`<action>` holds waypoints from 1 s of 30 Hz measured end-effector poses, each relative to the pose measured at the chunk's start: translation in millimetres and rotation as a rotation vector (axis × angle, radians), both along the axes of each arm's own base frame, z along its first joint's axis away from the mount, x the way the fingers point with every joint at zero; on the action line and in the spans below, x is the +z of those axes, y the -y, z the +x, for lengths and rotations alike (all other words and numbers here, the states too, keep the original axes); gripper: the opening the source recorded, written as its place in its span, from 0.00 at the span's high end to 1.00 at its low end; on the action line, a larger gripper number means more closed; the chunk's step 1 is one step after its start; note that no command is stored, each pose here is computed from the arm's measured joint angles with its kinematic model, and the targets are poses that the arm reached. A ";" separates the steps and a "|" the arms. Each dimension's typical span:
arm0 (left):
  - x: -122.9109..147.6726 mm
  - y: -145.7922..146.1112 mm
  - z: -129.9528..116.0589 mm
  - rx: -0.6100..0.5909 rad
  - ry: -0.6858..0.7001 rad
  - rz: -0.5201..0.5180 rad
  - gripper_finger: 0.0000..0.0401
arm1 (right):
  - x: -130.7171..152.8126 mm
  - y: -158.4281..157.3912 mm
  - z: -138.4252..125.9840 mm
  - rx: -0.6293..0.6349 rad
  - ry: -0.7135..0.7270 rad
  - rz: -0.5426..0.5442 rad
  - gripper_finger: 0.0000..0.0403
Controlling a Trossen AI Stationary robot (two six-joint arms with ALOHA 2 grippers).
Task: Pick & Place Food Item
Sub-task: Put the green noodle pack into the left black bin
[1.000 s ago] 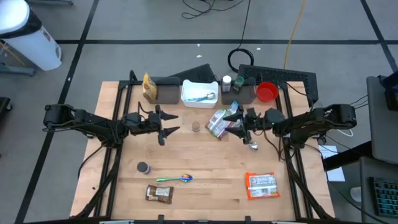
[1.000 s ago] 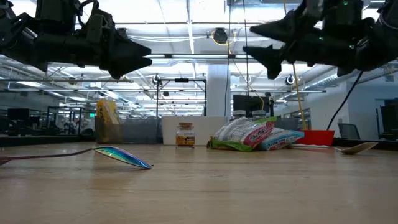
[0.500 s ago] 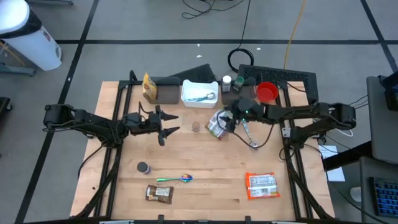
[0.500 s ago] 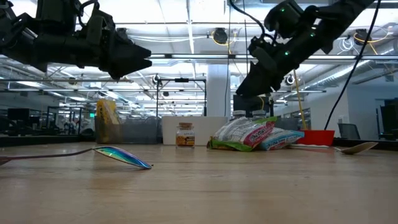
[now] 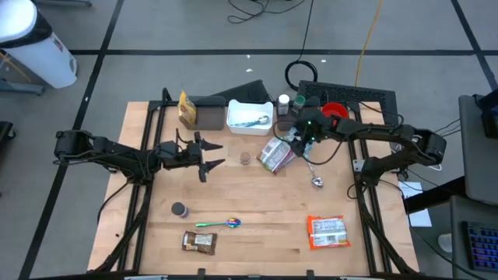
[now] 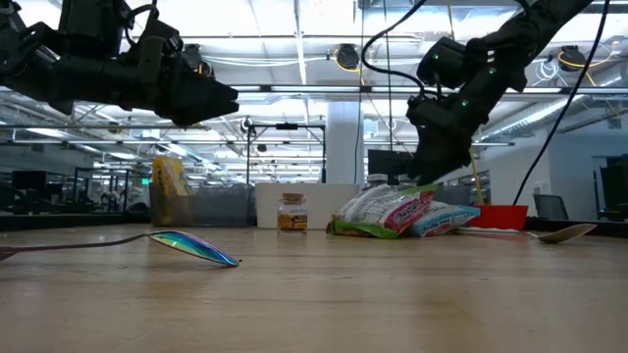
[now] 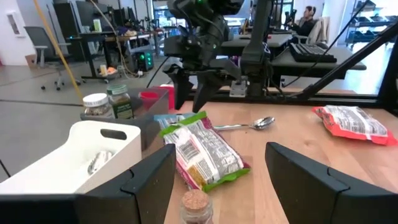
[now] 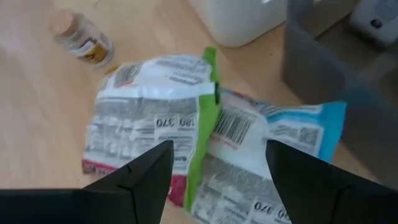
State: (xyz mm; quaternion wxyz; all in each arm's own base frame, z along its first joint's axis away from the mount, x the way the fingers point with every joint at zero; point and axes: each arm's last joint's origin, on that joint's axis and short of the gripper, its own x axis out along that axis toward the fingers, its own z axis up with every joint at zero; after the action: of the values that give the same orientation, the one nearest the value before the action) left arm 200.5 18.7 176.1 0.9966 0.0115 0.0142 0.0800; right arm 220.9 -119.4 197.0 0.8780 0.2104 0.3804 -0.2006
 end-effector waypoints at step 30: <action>-0.1 -0.1 0.0 0.001 0.002 -0.024 0.36 | -31.2 -18.2 -5.2 0.015 0.094 0.130 0.56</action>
State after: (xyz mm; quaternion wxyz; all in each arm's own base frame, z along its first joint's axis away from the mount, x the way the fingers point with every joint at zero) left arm 200.5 18.8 176.0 0.9967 -0.0008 0.0140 0.0802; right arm 215.6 -101.1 165.8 0.8808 0.2733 0.3524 -0.1589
